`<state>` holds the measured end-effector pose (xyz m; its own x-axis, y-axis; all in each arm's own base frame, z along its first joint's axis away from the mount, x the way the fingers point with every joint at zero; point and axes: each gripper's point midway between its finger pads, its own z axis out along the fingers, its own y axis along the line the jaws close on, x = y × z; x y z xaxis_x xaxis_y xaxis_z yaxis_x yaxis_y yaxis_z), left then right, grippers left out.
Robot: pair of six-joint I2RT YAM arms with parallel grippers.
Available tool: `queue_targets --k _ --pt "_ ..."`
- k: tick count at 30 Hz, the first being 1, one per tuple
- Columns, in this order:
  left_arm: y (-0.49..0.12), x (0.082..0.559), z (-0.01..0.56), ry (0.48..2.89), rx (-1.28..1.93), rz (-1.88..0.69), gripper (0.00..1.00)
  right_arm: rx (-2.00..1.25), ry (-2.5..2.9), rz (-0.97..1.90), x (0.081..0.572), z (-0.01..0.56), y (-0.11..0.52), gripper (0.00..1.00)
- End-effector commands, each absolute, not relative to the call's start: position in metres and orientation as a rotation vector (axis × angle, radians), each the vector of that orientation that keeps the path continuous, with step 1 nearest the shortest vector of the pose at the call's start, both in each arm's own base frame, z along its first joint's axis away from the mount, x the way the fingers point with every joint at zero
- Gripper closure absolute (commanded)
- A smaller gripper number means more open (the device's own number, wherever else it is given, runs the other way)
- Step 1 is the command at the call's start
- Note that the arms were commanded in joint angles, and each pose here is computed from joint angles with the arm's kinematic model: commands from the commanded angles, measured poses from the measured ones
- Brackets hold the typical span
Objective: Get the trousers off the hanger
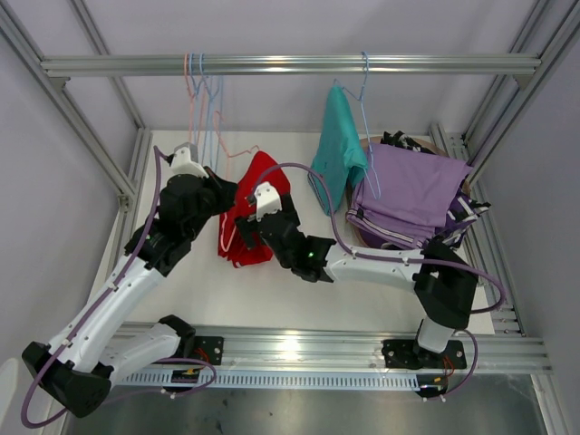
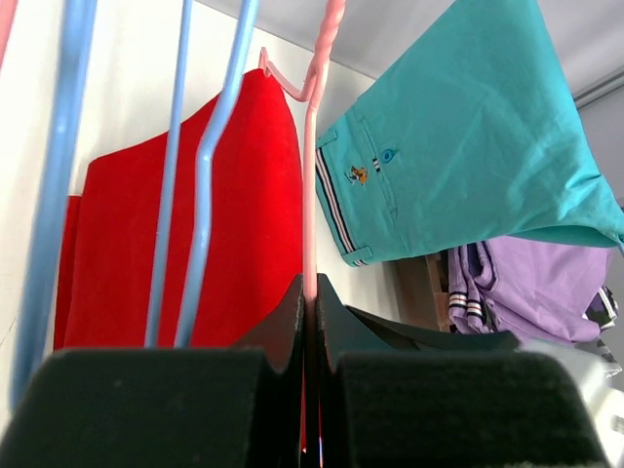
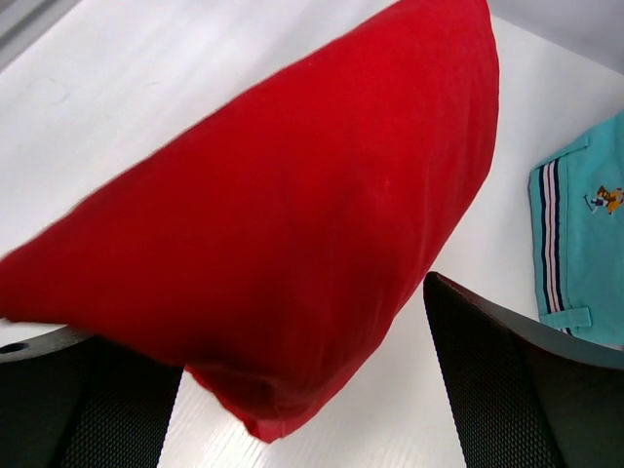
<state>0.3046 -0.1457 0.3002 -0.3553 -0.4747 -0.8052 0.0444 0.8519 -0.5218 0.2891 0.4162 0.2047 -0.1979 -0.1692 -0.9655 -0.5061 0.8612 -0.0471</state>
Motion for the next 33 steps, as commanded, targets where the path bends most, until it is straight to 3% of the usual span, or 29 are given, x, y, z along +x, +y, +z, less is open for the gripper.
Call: queue_targets --k 1,9,13,22,23,26,28,32,33 --pt "-0.143 0.307 0.337 1.746 -0.351 -0.628 1.00 -0.424 1.714 0.347 0.304 0.216 0.425 0.01" --pt "-0.144 0.308 0.336 1.752 -0.345 -0.647 1.00 -0.333 1.639 0.275 0.318 0.213 0.412 0.01" --pt "-0.145 0.309 0.335 1.758 -0.344 -0.655 1.00 -0.325 1.576 0.291 0.319 0.218 0.413 0.11" --pt "-0.148 0.309 0.335 1.763 -0.334 -0.671 1.00 -0.347 1.533 0.347 0.321 0.234 0.427 0.46" --pt "-0.148 0.309 0.335 1.760 -0.333 -0.674 1.00 -0.344 1.530 0.347 0.322 0.236 0.427 0.55" --pt "-0.148 0.309 0.334 1.764 -0.330 -0.672 1.00 -0.337 1.519 0.343 0.324 0.243 0.427 0.71" --pt "-0.148 0.309 0.334 1.764 -0.329 -0.674 1.00 -0.344 1.513 0.338 0.324 0.248 0.427 0.75" --pt "-0.148 0.309 0.333 1.766 -0.332 -0.675 0.99 -0.346 1.499 0.322 0.325 0.261 0.425 1.00" --pt "-0.147 0.309 0.333 1.764 -0.336 -0.668 1.00 -0.348 1.504 0.313 0.326 0.263 0.424 1.00"
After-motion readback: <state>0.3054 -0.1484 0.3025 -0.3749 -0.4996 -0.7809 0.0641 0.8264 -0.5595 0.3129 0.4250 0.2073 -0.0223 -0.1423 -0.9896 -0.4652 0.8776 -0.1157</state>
